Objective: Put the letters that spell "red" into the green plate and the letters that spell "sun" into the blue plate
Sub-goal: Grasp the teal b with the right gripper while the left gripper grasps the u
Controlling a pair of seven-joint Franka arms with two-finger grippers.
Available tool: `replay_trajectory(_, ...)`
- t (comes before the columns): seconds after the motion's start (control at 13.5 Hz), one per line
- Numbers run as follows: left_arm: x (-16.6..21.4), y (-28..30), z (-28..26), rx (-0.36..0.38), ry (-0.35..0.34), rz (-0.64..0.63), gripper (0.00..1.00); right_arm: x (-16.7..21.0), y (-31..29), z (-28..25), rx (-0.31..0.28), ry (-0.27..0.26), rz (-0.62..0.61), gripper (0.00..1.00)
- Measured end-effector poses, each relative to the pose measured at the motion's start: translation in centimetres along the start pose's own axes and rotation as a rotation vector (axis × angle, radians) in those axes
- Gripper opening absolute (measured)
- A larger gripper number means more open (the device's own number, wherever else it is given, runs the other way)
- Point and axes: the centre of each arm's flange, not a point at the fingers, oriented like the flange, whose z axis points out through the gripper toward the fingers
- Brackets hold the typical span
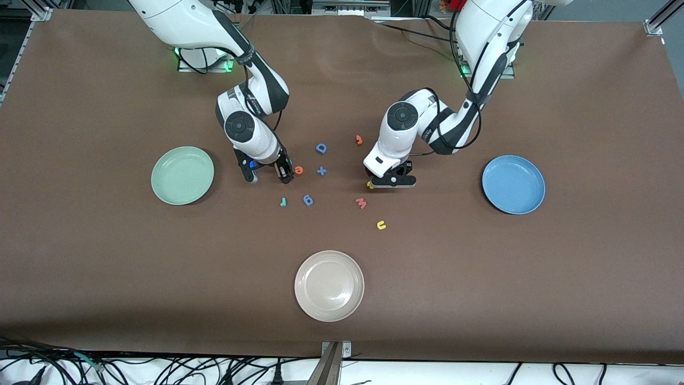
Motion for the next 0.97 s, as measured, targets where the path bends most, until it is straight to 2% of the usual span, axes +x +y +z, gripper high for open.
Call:
replay_trajectory(0.07,-0.24,0.19,0.06,0.000,-0.001,-0.008,0.41,-0.11,0.03,0.10,-0.001,0.000,0.000,0.73)
replay_trajectory(0.15,-0.43,0.38,0.09,-0.003,0.000,-0.016,0.41,-0.17,0.02,0.11,0.001,0.000,0.003,0.72)
replay_trajectory(0.22,-0.56,0.51,0.13,-0.006,0.000,-0.022,0.36,-0.17,0.00,0.09,0.002,0.000,0.006,0.70)
replay_trajectory(0.45,-0.69,0.52,0.46,-0.007,-0.002,-0.036,0.32,-0.19,-0.06,0.04,0.007,0.000,0.011,0.66)
replay_trajectory(0.59,-0.66,0.55,0.46,-0.010,0.000,-0.040,0.31,-0.22,-0.18,-0.08,0.014,-0.001,0.011,0.46)
replay_trajectory(0.67,-0.64,0.52,0.46,-0.010,0.000,-0.041,0.30,-0.22,-0.18,-0.08,0.015,0.000,0.010,0.46)
replay_trajectory(0.82,-0.64,0.52,0.44,-0.011,0.001,-0.042,0.26,-0.30,-0.19,-0.42,0.015,0.001,0.008,0.31)
replay_trajectory(0.97,-0.63,0.51,0.44,-0.011,0.001,-0.043,0.26,-0.32,-0.13,-0.26,0.012,0.001,0.007,0.31)
